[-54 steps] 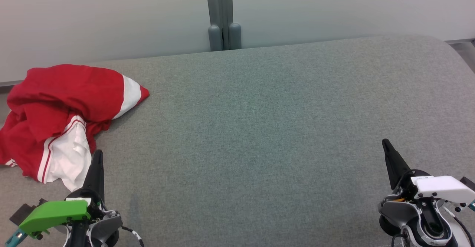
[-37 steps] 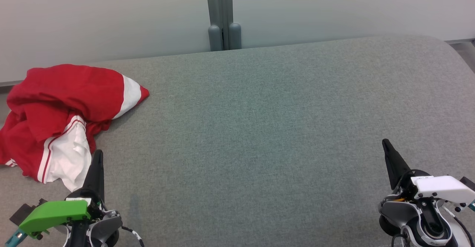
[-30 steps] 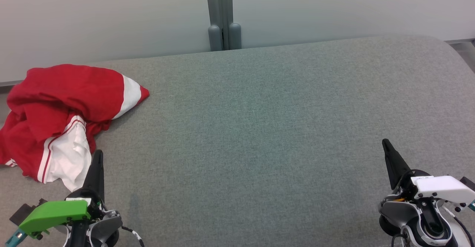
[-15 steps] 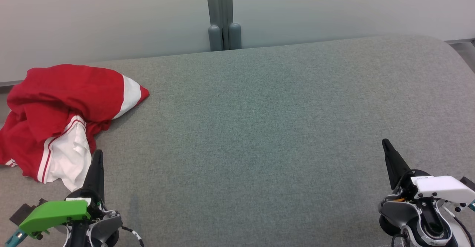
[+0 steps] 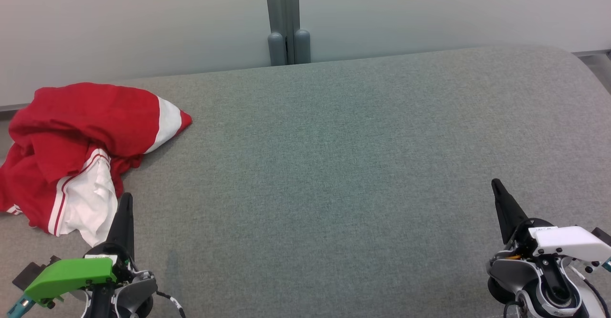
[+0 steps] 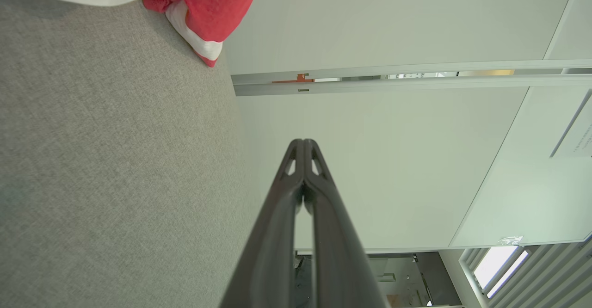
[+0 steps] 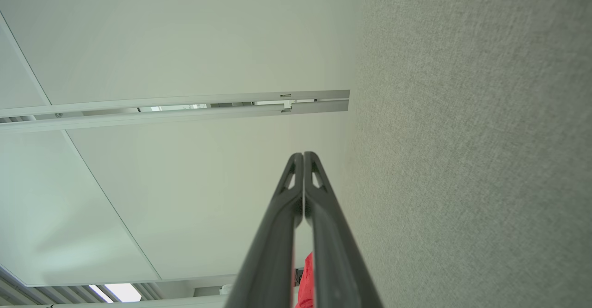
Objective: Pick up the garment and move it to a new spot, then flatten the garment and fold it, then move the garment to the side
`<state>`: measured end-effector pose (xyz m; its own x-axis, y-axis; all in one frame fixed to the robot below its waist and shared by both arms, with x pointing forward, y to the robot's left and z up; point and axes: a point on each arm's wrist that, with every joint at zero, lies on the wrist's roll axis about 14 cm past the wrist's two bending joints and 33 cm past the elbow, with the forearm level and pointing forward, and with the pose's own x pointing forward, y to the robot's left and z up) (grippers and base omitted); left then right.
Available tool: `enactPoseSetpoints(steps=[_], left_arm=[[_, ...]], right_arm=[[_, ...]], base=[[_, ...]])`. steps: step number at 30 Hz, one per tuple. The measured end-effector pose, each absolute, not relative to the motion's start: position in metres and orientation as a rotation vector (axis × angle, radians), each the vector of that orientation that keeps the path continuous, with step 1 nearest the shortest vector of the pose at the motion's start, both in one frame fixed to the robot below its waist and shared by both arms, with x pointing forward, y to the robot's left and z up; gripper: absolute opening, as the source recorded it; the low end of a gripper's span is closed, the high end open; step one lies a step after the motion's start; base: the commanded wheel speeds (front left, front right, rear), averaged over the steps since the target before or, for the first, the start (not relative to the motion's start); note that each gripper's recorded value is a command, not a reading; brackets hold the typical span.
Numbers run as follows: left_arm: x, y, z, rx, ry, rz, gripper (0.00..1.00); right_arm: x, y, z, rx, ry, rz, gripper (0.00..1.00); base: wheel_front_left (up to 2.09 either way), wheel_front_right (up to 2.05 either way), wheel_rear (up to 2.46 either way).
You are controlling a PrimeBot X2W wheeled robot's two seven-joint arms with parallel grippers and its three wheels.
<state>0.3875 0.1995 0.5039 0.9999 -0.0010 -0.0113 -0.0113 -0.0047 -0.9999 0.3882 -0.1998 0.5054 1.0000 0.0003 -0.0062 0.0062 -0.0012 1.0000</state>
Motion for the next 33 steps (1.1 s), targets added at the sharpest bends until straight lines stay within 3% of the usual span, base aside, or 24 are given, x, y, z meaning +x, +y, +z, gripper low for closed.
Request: enactPoseSetpoints(steps=[6,7,18,33], left_arm=[[0.388,0.199,0.504,-1.576,0.01,0.008,0.0],[0.387,0.199,0.502,-1.576,0.013,0.013,1.0],[0.377,0.197,0.482,-1.563,0.049,0.075,1.0],[0.38,0.197,0.497,-1.332,0.002,0.056,1.0]], right_arm=[[0.388,-0.2,0.505,1.572,0.005,-0.005,0.0],[0.388,-0.2,0.504,1.572,0.009,-0.009,1.0],[0.377,-0.197,0.482,1.548,0.049,-0.073,1.0],[0.38,-0.196,0.496,1.357,0.004,-0.056,1.0]], base=[[0.0,0.0,0.0],[0.0,0.0,0.0],[0.0,0.0,0.0],[0.0,0.0,0.0]])
